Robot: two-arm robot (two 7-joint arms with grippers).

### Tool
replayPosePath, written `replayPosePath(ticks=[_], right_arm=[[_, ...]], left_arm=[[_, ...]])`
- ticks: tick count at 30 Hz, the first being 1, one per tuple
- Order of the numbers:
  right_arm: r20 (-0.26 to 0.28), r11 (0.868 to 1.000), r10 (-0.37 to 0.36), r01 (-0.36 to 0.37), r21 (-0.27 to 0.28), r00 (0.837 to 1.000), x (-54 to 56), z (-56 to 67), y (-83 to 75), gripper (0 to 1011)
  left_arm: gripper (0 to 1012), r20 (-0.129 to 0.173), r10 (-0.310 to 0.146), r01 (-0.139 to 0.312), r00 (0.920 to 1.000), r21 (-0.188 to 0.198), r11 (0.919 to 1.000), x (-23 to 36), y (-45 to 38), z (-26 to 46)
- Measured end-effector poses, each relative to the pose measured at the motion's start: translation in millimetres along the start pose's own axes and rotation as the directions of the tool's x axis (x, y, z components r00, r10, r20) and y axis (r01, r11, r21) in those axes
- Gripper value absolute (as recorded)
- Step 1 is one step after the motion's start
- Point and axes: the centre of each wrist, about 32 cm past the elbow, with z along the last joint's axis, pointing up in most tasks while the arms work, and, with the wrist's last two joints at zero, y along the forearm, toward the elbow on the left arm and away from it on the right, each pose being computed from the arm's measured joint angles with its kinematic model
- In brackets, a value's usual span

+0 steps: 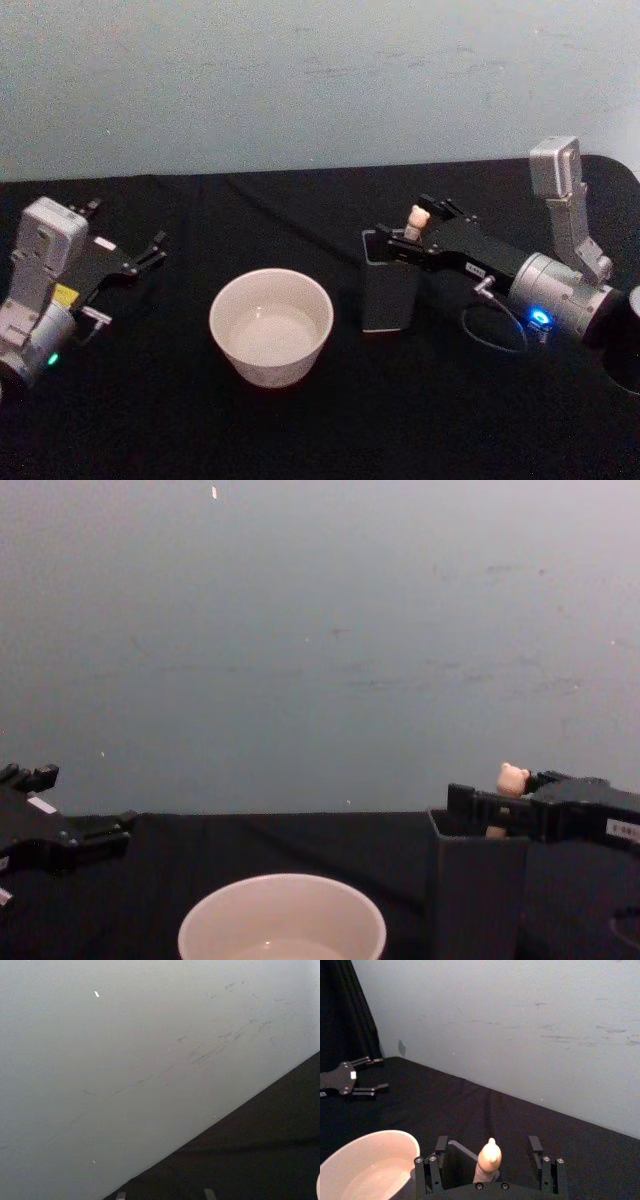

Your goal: Pick up the stirring spoon with one hand, stir inside the cup, then place it back in its original position.

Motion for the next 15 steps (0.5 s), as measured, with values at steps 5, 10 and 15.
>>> replayPosePath(ticks=[5,10,15], right_arm=[[0.006,1.000,-0.002,0.002,-0.002,1.000,-0.4,0.2,0.3,1002],[0.004,1.000,-0.002,0.002,-0.001,1.000,-0.3,0.3,0.2,1002],[0.002,1.000,-0.002,0.002,0.001,1.000,-0.1,0.5,0.1,944]], left_arm=[[1001,0.000,0.000,0.000,1.0000,0.000,1.0000,0.0,0.0,0.0],[1002,0.000,0.000,0.000,1.0000,0.000,1.0000,0.0,0.0,0.0],[1001,0.000,0.000,0.000,1.0000,0.000,1.0000,0.0,0.0,0.0]])
